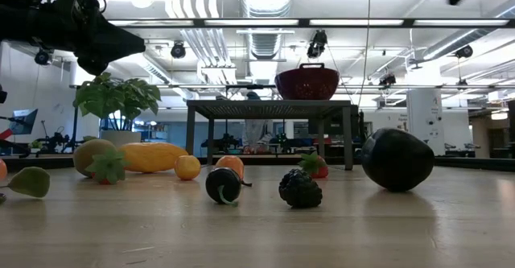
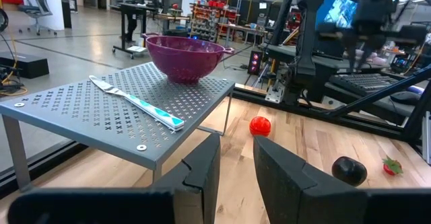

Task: Pick & Place Fruit
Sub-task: Put the red strawberry into the violet strainer bowl on the shelf

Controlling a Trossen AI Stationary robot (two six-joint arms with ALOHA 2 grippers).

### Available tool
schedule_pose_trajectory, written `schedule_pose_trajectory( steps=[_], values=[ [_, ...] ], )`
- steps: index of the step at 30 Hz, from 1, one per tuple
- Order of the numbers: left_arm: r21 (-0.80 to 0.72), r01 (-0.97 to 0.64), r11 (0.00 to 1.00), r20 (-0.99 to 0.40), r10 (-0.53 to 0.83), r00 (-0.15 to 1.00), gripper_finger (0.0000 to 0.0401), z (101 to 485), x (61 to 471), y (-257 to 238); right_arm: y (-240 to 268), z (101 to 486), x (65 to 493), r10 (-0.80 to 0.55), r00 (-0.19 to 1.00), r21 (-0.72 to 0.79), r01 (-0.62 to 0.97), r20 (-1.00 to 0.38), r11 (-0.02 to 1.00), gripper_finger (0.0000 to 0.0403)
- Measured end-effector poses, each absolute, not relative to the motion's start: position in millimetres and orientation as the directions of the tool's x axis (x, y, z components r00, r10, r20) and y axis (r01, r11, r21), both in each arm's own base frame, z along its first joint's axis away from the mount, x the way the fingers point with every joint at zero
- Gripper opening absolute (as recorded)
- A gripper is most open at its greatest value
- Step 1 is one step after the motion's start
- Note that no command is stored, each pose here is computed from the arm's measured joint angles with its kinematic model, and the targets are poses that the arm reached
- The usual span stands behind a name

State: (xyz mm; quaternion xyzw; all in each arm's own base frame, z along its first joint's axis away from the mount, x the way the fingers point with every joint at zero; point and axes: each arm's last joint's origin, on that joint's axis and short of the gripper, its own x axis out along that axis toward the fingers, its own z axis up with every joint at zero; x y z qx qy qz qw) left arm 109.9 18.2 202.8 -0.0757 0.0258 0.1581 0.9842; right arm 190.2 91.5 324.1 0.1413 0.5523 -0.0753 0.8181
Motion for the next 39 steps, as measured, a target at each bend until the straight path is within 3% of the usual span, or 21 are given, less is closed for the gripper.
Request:
schedule_pose_trajectory(
  steps=[7, 15, 39],
  values=[
    [-0.141, -0.315, 0.939, -0.075, 0.307, 0.949, 0.0096, 203, 110, 18, 128, 296, 182, 0.062, 0.375, 0.206, 0.357, -0.925, 0.911, 0.0056],
    [-0.141, -0.315, 0.939, -0.075, 0.307, 0.949, 0.0096, 203, 110, 18, 148, 273, 189, 0.075, 0.412, 0.229, 0.338, -0.908, 0.913, 0.0089],
    [-0.140, -0.315, 0.939, -0.078, 0.307, 0.948, 0.0096, 202, 110, 18, 209, 225, 222, 0.038, 0.252, 0.108, 0.270, -0.967, 0.957, 0.0190]
  ],
)
